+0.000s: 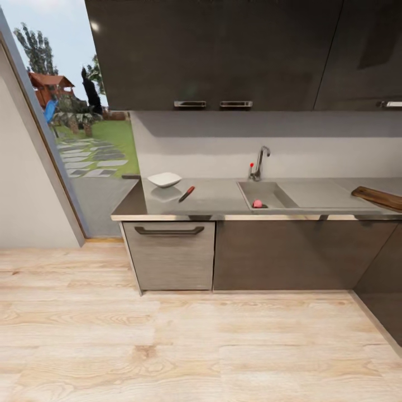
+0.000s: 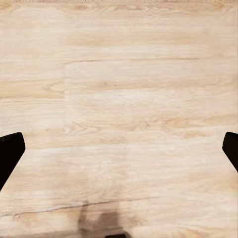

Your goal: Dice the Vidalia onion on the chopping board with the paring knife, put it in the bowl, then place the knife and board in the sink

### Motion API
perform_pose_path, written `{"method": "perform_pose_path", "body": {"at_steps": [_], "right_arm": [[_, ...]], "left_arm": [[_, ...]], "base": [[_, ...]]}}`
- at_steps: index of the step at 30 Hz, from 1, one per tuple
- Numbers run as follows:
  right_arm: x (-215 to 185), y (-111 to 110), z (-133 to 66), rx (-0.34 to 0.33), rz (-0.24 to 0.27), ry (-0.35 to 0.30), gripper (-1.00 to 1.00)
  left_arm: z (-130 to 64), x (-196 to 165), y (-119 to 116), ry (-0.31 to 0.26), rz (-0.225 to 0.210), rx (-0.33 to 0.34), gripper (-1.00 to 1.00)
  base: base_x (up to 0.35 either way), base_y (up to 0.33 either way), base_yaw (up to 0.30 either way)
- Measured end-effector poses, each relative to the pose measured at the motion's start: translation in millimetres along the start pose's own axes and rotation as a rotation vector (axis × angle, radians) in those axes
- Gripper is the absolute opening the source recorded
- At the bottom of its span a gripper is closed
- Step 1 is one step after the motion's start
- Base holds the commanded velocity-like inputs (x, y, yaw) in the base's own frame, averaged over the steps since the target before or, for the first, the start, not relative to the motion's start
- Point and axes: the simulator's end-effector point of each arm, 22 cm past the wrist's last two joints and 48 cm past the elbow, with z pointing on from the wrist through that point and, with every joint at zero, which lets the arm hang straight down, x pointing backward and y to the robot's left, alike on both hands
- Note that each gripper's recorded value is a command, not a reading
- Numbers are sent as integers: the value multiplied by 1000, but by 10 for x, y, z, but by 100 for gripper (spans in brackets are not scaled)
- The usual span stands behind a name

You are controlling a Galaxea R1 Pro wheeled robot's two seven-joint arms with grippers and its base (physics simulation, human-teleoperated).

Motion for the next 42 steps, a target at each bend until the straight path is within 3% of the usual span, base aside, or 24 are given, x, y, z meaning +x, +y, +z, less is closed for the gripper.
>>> {"method": "perform_pose_path", "body": {"at_steps": [42], "right_arm": [[-264,-41,-421,0,0,3,100]], "left_arm": [[-448,-226,57,-1,-1,-1,100]], "base": [[0,0,0]]}}
